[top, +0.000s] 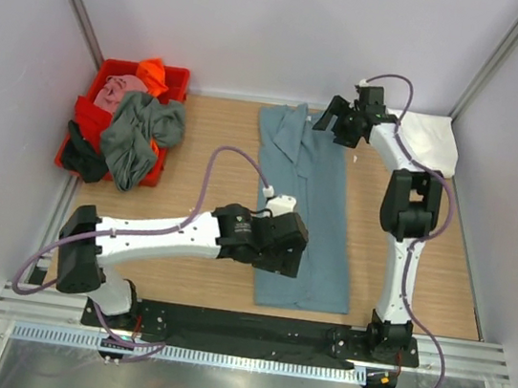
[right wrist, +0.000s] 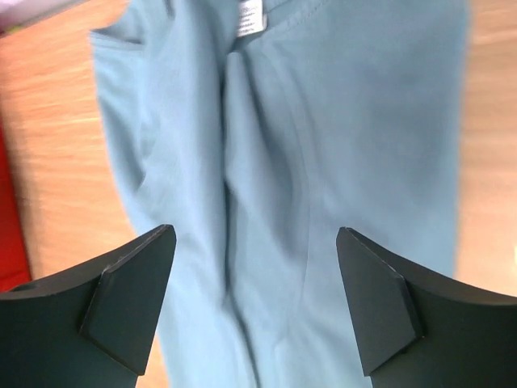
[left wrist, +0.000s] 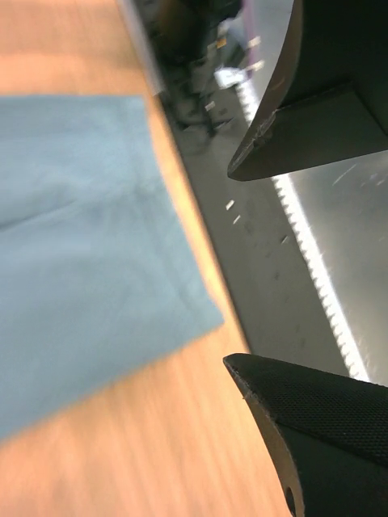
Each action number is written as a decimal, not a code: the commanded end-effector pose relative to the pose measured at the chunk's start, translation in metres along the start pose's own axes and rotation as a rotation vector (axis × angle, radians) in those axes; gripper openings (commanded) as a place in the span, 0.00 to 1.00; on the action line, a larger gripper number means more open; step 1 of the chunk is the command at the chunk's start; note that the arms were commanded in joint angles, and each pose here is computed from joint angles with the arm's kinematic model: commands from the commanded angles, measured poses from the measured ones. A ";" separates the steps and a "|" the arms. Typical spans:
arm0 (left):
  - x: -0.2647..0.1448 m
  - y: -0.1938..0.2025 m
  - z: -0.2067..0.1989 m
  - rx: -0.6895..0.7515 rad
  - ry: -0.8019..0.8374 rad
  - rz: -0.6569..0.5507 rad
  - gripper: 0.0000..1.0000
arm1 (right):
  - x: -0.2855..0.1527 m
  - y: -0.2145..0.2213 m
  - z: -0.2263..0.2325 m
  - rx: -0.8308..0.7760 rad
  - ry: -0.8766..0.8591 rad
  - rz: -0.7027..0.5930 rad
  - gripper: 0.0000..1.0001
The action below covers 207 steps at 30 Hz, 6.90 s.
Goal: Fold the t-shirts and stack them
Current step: Fold the tshirt
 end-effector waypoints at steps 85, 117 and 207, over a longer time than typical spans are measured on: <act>0.076 -0.020 0.138 -0.282 -0.063 0.062 0.69 | -0.204 0.131 -0.072 0.046 0.403 -0.206 0.86; 0.104 0.071 0.035 -0.237 -0.058 0.006 0.00 | -0.251 0.187 -0.084 0.059 0.301 -0.172 0.86; 0.047 -0.148 0.161 -0.196 -0.330 -0.111 0.01 | -0.183 0.158 0.047 -0.177 0.238 -0.120 0.01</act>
Point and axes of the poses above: each gripper's point midway between its finger pads, its own x axis out along the fingers, its own z axis along the line the jaws close on, y = z × x, the point moved 10 cm from there along -x, back along the fingers, and after that the axes turned 13 degrees about x, right-handed, at the moved point
